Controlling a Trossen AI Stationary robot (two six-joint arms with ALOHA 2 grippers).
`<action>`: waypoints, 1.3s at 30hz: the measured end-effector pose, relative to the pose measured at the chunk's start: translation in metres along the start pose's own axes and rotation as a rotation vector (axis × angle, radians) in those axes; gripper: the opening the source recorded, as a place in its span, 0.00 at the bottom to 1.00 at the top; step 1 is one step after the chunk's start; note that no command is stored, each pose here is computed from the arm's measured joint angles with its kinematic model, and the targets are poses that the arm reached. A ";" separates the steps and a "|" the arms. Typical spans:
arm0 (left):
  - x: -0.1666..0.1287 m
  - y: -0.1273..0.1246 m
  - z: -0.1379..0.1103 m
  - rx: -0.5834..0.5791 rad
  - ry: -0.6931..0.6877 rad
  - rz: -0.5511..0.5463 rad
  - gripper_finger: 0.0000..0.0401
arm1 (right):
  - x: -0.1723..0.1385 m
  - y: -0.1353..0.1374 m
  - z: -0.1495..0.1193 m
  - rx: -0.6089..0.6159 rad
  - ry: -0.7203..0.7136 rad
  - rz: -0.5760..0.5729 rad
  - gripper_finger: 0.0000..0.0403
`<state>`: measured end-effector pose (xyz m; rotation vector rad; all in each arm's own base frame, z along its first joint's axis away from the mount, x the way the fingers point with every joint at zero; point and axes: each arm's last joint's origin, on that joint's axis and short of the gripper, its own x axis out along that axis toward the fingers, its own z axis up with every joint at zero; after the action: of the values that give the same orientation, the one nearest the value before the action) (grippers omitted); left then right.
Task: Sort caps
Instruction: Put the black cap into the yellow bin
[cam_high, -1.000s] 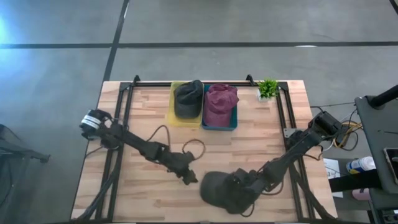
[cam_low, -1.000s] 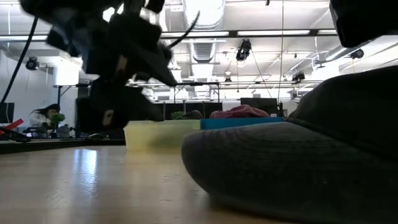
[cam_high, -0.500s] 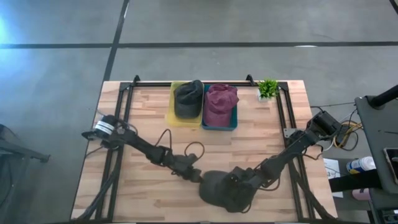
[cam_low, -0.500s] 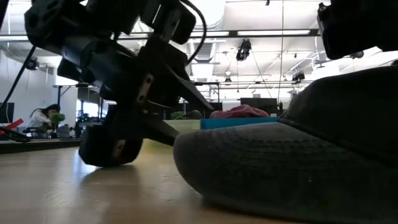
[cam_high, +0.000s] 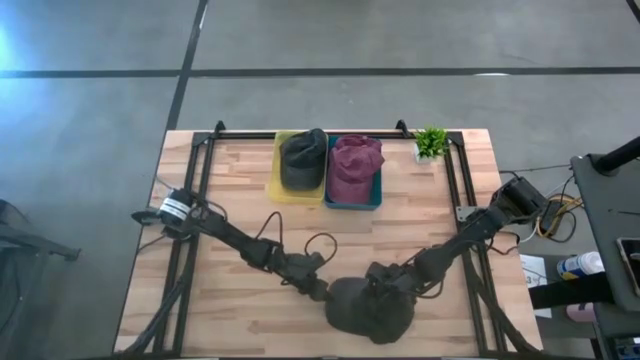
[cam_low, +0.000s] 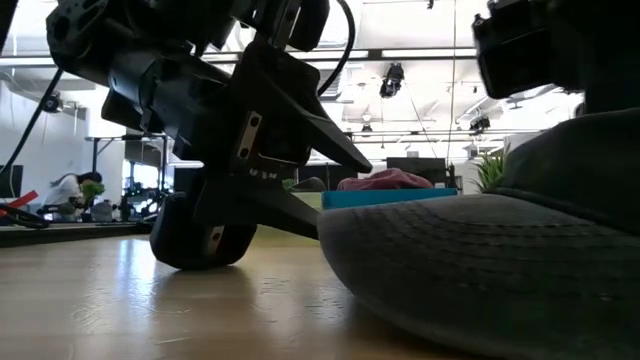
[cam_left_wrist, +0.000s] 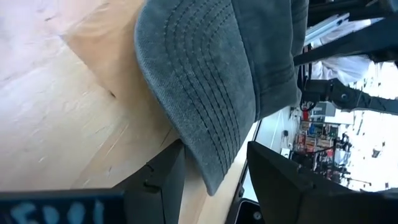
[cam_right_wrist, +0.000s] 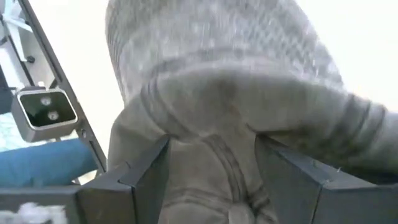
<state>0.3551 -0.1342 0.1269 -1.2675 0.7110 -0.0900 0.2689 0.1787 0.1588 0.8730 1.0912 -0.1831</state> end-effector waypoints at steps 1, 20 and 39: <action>0.001 0.001 0.000 0.005 -0.001 0.001 0.41 | 0.000 0.000 0.002 0.000 0.000 0.003 0.56; 0.019 0.007 -0.005 0.054 -0.054 0.104 0.41 | 0.018 -0.001 0.003 -0.020 0.143 0.063 0.56; 0.019 -0.030 0.008 0.404 -0.181 -0.114 0.07 | 0.019 0.021 0.019 -0.176 0.101 0.146 0.56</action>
<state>0.3839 -0.1458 0.1457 -0.9137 0.4359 -0.1995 0.3021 0.1846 0.1570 0.8070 1.1141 0.0785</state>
